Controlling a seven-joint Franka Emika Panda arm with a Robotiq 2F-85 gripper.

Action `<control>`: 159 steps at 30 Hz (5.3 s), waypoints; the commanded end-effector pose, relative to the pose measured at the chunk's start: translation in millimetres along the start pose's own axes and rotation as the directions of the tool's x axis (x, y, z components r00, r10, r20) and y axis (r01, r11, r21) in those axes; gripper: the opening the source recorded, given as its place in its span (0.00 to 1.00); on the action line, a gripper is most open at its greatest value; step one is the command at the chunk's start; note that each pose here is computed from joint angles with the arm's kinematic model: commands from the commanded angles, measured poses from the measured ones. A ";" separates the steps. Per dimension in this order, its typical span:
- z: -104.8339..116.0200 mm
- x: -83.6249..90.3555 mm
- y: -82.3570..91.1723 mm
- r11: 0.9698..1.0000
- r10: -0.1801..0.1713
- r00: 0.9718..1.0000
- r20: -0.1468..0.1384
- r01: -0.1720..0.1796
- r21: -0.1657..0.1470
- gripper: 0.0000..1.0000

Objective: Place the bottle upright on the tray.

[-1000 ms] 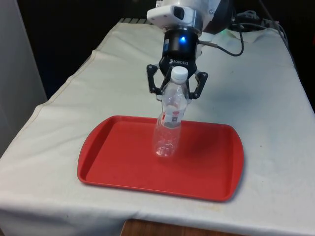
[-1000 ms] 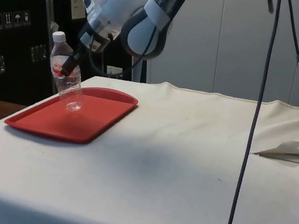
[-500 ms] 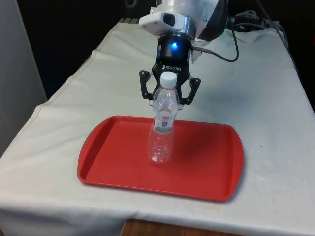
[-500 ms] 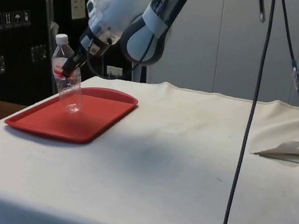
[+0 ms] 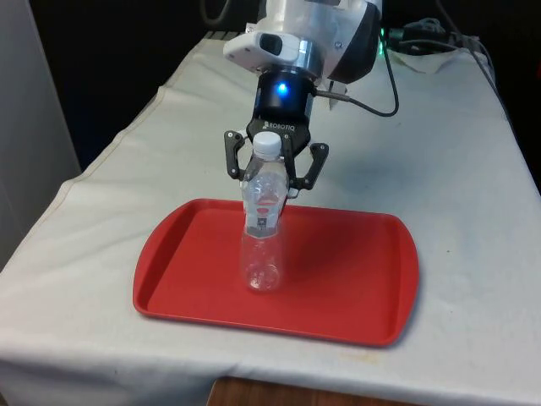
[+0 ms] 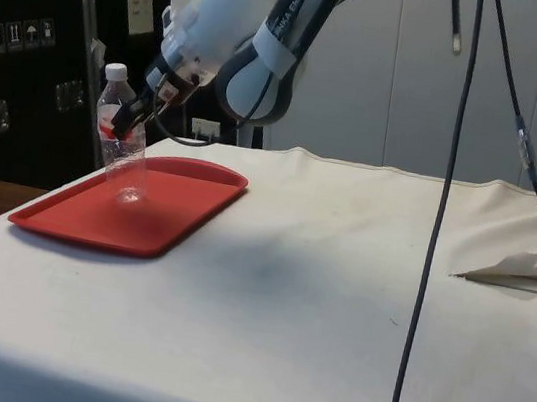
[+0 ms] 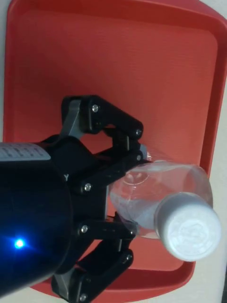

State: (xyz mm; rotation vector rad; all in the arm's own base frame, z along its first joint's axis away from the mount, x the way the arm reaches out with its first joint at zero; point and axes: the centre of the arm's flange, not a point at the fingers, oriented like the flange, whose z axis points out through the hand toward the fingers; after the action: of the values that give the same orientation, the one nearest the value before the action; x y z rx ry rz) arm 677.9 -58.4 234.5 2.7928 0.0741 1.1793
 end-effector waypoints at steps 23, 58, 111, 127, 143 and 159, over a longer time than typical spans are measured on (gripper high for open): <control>3.7 0.0 2.4 0.997 0.072 0.997 -0.027 -0.072 0.005 0.17; 6.0 -2.0 1.8 0.994 0.112 0.994 -0.020 -0.112 0.001 0.17; -19.9 32.2 9.6 0.992 0.126 0.991 -0.035 -0.127 -0.017 1.00; -44.0 61.0 14.4 0.991 0.131 0.991 -0.040 -0.132 -0.030 1.00; -77.9 97.0 21.0 0.989 0.141 0.989 -0.037 -0.143 -0.050 1.00; -109.3 128.7 26.8 0.986 0.150 0.988 -0.031 -0.152 -0.070 1.00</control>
State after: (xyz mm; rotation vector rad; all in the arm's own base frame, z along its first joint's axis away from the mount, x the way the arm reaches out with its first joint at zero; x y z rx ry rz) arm 689.6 -66.1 405.0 2.7560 -0.1703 1.2268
